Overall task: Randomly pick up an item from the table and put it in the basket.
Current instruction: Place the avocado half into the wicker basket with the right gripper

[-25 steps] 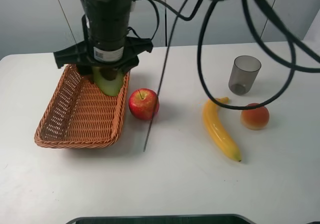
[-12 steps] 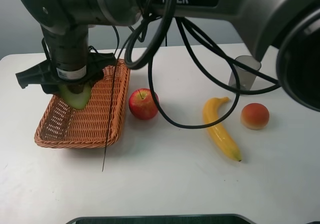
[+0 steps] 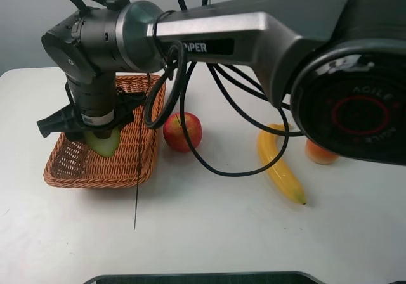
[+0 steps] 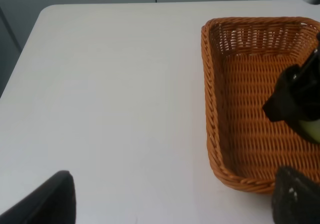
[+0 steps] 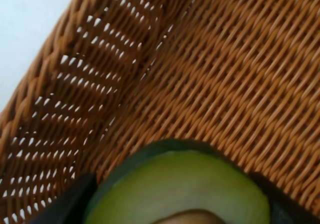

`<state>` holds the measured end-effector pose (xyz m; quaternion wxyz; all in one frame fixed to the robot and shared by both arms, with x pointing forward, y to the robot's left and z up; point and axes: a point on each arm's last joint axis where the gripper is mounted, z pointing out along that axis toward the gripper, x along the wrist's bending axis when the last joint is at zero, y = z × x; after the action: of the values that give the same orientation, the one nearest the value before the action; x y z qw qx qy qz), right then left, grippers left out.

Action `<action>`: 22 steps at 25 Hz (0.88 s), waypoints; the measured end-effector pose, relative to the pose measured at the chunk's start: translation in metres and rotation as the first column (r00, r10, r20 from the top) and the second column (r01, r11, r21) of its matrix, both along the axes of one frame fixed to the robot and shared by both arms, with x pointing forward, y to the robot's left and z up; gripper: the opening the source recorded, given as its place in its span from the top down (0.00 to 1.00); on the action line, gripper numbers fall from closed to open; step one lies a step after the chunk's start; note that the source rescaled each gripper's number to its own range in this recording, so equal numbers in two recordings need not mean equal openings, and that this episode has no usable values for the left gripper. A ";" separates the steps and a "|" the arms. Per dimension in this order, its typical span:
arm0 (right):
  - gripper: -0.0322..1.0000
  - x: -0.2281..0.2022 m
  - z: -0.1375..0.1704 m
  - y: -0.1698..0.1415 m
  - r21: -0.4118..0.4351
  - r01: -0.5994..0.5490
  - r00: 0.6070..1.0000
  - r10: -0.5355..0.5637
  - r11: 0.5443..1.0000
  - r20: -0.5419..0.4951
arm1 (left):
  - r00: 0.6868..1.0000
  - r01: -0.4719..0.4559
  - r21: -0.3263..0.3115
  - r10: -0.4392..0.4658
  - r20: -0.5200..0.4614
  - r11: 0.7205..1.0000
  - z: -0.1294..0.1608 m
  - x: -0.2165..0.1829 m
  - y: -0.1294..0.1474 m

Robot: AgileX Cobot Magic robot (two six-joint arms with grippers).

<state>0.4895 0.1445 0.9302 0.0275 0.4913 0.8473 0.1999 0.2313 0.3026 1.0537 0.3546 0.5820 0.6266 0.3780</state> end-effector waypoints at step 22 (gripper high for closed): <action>0.00 -0.003 0.038 -0.024 -0.113 -0.111 0.993 0.105 0.987 -0.056 | 1.000 0.000 0.000 0.000 0.000 1.000 0.000 0.000 0.000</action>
<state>0.4867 0.1202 0.9685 0.0240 0.4469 0.8833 0.1395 0.2313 0.3026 1.0537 0.3546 0.5820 0.6266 0.3780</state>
